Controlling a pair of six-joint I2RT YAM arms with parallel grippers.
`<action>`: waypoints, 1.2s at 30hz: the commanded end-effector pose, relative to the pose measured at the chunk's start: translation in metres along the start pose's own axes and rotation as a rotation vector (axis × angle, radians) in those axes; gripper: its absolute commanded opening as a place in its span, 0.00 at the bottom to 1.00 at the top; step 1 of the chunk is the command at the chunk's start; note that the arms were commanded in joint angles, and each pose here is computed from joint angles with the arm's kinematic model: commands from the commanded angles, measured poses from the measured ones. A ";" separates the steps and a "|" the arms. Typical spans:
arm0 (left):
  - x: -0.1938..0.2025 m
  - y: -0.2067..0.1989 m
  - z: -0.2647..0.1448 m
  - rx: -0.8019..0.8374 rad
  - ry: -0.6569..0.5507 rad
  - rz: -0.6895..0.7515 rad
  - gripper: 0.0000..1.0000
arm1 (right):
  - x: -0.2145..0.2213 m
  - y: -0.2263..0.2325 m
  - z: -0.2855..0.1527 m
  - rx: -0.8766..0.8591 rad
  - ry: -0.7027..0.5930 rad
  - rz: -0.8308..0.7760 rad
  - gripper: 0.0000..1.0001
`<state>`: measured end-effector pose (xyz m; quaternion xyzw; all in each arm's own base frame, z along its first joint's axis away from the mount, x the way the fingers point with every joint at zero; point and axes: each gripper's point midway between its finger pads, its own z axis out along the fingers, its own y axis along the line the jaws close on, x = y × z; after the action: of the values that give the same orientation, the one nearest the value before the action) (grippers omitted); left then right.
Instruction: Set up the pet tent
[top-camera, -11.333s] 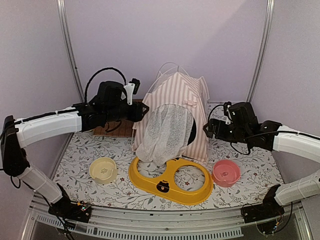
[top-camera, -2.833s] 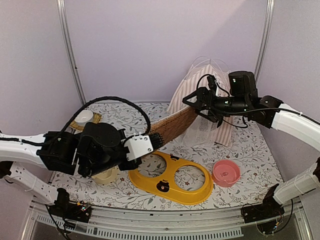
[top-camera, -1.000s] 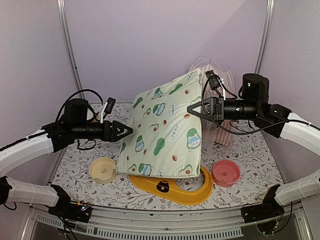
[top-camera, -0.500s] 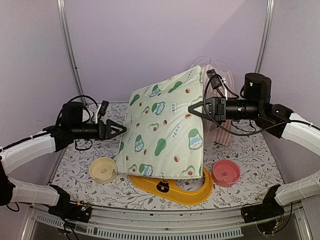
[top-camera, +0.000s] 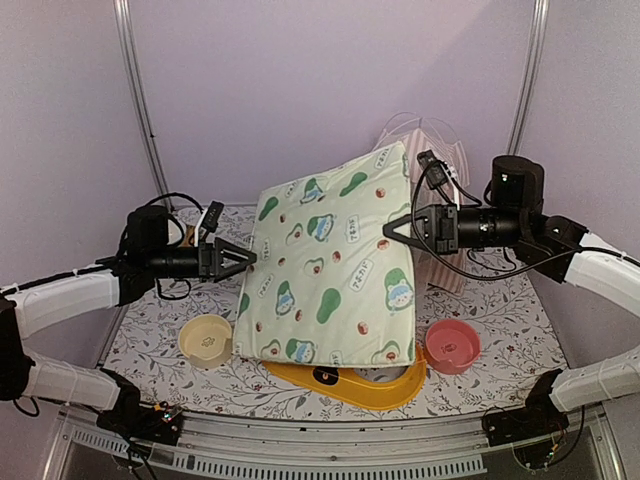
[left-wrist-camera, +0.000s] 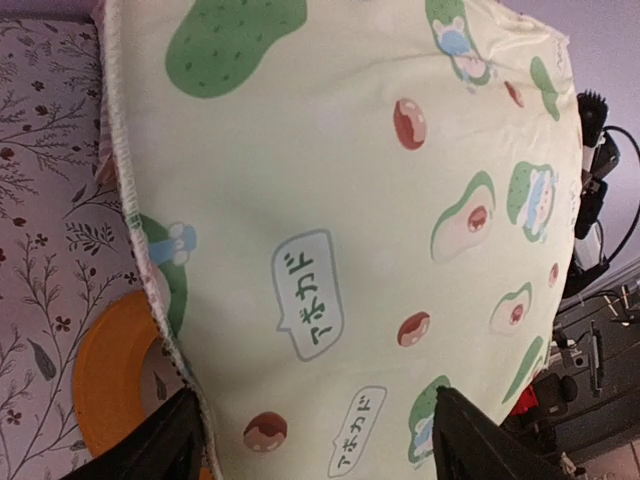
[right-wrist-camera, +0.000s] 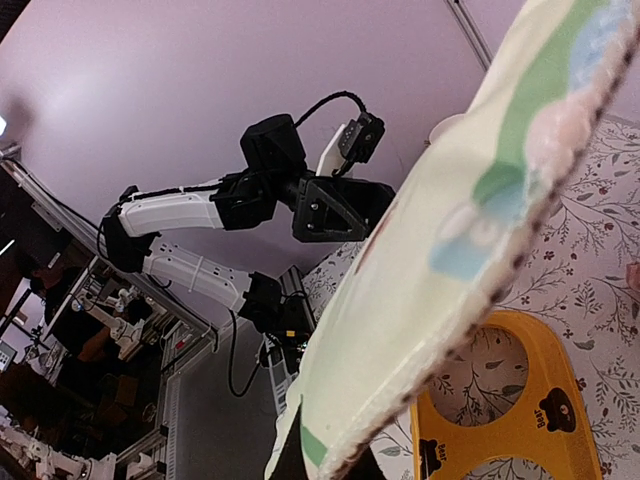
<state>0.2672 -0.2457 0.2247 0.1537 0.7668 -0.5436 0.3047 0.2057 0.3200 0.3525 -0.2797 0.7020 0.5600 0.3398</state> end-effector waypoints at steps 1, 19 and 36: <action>-0.004 -0.008 0.000 0.070 -0.004 0.000 0.72 | 0.003 -0.011 -0.006 0.039 0.003 0.020 0.00; 0.013 0.008 0.008 0.022 0.031 -0.058 0.22 | 0.040 -0.062 0.003 0.186 0.092 0.141 0.00; 0.085 0.094 0.039 -0.290 0.204 -0.151 0.23 | 0.094 -0.115 0.009 0.357 0.224 0.243 0.00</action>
<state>0.2709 -0.2586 0.1162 0.0994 0.8549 -0.4640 0.2099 0.2366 0.3083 0.2215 -0.1879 0.8395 0.4563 0.2276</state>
